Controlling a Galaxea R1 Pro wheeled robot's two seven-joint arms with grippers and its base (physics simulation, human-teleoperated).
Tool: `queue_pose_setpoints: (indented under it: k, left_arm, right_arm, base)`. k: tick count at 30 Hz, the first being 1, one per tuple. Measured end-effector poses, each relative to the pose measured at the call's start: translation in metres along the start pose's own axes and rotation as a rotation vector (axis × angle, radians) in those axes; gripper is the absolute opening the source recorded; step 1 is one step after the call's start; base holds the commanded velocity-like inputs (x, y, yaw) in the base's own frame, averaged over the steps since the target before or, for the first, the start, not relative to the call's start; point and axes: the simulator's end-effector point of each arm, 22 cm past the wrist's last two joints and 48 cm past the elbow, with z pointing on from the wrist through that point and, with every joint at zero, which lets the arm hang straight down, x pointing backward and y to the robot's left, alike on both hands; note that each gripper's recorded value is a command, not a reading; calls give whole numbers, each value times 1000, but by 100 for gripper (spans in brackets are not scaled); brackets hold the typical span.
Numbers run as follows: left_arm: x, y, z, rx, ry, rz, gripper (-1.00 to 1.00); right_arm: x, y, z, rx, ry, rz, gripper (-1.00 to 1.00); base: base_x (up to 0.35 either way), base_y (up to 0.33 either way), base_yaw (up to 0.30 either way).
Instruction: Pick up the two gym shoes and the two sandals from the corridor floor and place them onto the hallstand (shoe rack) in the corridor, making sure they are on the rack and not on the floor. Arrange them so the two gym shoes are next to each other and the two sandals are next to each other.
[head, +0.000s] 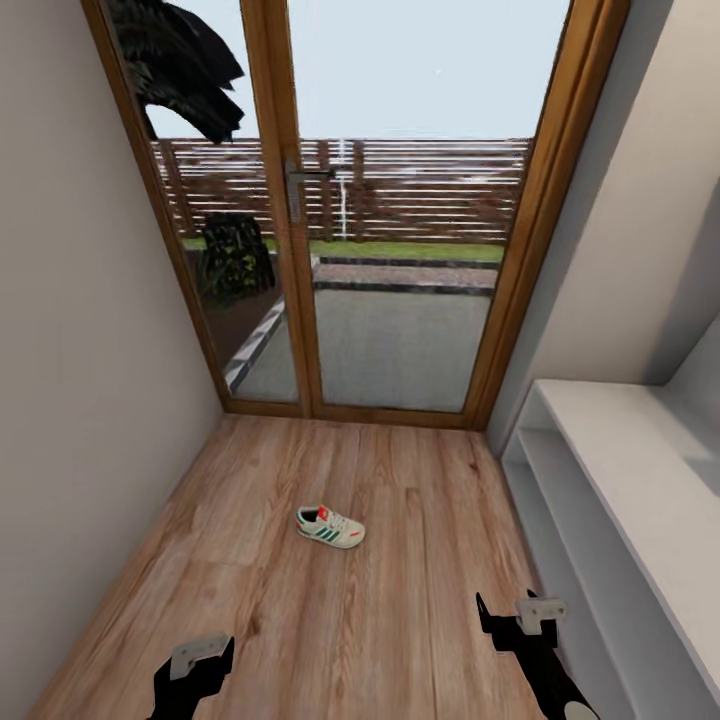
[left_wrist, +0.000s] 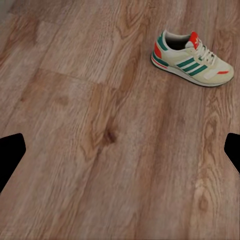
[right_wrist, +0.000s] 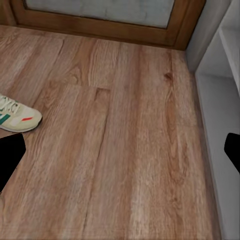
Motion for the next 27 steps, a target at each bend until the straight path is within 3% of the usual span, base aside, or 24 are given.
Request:
queue_pose_setpoints:
  k: [13, 27]
  left_arm:
    - [0, 0, 0, 0, -1, 0, 100]
    - [0, 0, 0, 0, -1, -1, 100]
  right_arm:
    - [0, 0, 0, 0, 0, 0, 100]
    - [0, 0, 0, 1, 0, 1, 100]
  base:
    - [340, 96, 0]
    - [301, 177, 0]
